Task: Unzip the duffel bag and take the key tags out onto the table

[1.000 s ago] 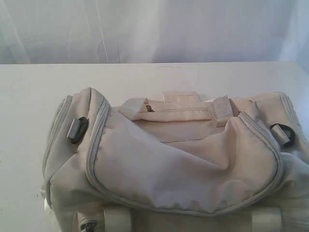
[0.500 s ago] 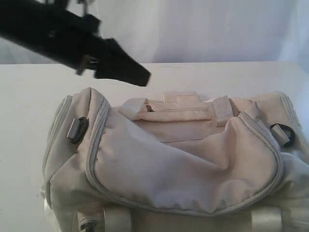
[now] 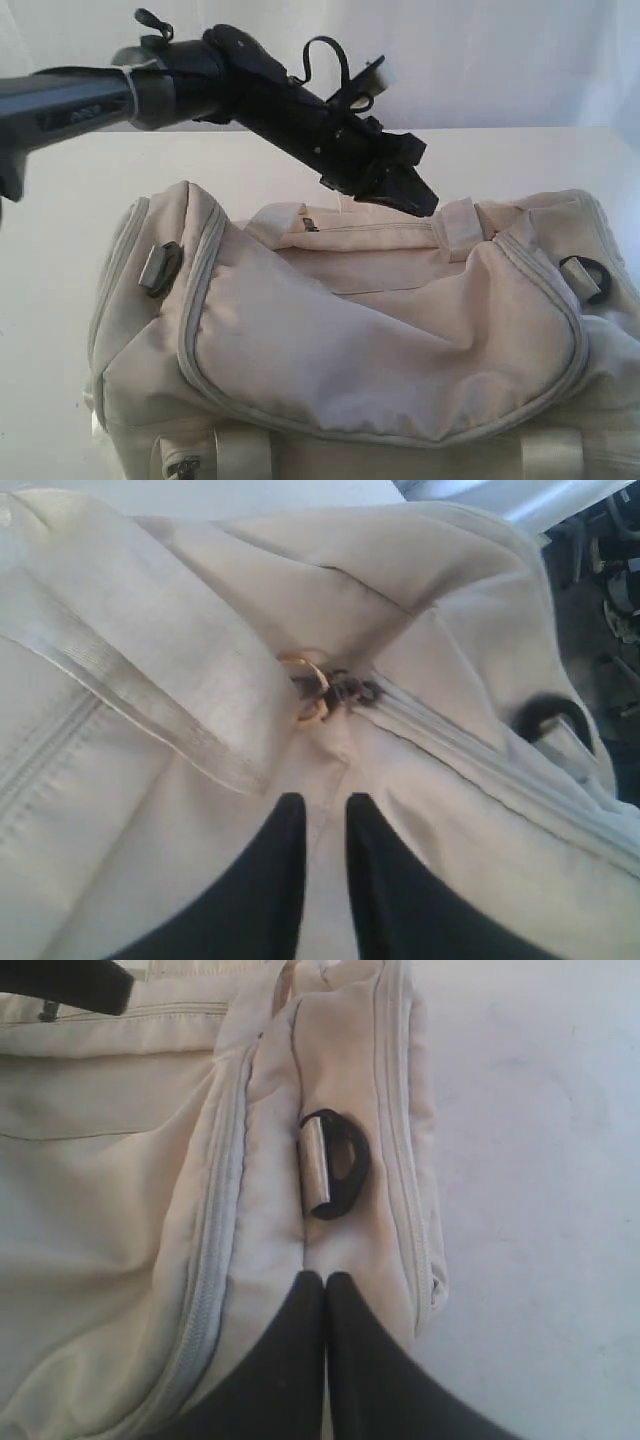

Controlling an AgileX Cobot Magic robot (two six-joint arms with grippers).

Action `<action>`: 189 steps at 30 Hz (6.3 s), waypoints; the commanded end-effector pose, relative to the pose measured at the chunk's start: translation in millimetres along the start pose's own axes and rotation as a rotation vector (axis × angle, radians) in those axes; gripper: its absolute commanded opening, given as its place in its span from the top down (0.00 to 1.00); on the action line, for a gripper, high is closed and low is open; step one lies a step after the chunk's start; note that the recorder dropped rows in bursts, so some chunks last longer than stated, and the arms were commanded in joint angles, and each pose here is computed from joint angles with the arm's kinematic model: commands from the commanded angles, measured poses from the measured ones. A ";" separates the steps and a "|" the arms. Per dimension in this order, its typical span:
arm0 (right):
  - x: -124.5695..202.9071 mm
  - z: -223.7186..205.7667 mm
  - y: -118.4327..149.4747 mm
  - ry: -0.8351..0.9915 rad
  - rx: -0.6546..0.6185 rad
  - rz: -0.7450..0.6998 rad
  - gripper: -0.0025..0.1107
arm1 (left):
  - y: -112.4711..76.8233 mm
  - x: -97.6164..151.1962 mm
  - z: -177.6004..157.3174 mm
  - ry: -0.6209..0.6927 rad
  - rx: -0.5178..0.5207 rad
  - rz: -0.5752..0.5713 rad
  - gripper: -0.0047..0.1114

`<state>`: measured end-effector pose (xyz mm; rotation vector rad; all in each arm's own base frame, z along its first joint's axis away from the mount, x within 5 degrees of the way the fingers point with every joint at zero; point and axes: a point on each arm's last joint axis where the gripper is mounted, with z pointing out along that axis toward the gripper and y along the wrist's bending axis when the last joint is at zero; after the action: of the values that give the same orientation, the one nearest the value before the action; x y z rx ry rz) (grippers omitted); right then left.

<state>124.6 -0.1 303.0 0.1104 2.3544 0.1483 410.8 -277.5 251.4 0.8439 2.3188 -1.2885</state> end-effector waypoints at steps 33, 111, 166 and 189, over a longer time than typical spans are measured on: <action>-4.8 -1.4 5.6 -0.039 -0.028 -0.060 0.98 | 14.2 -3.5 69.9 -0.077 -0.026 -0.047 0.65; -146.1 91.7 17.6 0.182 -0.176 -0.149 0.82 | -44.4 -58.9 -35.8 -0.189 0.125 0.150 0.96; -141.8 96.6 16.7 0.223 -0.179 -0.157 0.98 | -35.0 -60.2 -34.5 -0.196 0.030 0.134 0.96; -82.0 42.6 18.1 0.236 -0.169 -0.146 0.98 | -27.8 -61.0 -34.6 -0.200 -0.049 0.120 0.96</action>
<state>229.6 9.9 334.1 -0.1567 2.5203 0.3005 439.0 -281.9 307.2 0.8221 2.1431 -1.2029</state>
